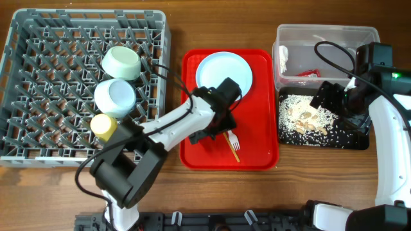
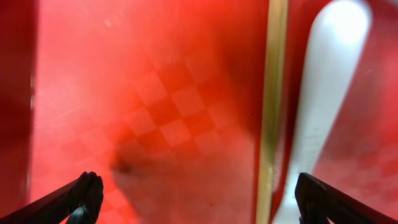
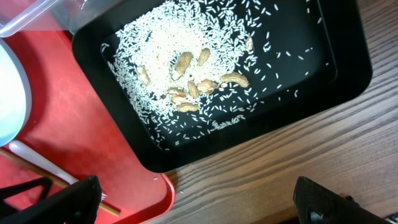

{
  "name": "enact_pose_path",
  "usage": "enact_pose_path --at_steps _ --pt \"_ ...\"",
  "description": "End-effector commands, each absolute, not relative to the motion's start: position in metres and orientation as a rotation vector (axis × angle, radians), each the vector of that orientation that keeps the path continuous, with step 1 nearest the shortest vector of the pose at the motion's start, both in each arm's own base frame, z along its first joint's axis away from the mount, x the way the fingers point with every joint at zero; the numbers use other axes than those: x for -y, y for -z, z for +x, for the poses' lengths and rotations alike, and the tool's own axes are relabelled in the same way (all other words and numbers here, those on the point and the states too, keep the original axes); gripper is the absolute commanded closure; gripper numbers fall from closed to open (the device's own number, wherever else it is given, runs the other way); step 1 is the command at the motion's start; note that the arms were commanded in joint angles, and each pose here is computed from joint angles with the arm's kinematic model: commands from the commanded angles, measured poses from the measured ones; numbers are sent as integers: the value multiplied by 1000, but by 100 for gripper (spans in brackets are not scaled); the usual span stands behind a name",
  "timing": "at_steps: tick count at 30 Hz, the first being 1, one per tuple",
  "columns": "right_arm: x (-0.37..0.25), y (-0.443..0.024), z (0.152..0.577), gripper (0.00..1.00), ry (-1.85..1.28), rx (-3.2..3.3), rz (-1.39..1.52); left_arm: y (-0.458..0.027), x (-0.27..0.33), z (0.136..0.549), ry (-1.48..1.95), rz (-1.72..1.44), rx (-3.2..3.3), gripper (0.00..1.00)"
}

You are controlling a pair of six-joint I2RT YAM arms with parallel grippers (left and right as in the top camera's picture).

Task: Sort waste into correct bins and load items into the dishwasher rack
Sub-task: 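Reach the left gripper to the wooden chopstick on the tray and grasp it, then carry the chopstick to the dish rack and drop it in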

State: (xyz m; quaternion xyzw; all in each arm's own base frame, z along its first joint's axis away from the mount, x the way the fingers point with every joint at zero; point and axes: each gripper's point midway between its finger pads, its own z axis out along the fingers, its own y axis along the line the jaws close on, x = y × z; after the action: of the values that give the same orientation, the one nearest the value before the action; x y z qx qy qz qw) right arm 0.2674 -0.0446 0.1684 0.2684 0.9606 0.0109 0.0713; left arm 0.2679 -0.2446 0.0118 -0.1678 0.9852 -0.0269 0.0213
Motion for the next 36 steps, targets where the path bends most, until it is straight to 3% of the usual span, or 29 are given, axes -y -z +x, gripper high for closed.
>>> enact_pose_path --at_steps 1,5,6,9,17,24,27,36 --pt "43 -173 268 0 -57 -2876 792 6 235 265 -28 -542 -3054 0" --pt "43 -173 268 0 -57 -2877 788 9 232 262 -56 -543 -3067 4" --pt "43 -173 268 0 -57 -2877 788 9 231 261 -62 -543 -3070 19" --pt "43 -173 268 0 -57 -2877 789 9 229 258 -79 -542 -3078 45" --pt "43 -173 268 0 -57 -2877 788 9 228 256 -89 -543 -3085 80" --pt "43 -173 268 0 -57 -2877 788 9 229 252 -77 -548 -3106 82" --pt "43 -173 268 0 -57 -2877 789 9 229 253 -76 -549 -3106 96" --pt "43 -173 268 0 -57 -2877 788 -26 221 271 41 -615 -3037 96"
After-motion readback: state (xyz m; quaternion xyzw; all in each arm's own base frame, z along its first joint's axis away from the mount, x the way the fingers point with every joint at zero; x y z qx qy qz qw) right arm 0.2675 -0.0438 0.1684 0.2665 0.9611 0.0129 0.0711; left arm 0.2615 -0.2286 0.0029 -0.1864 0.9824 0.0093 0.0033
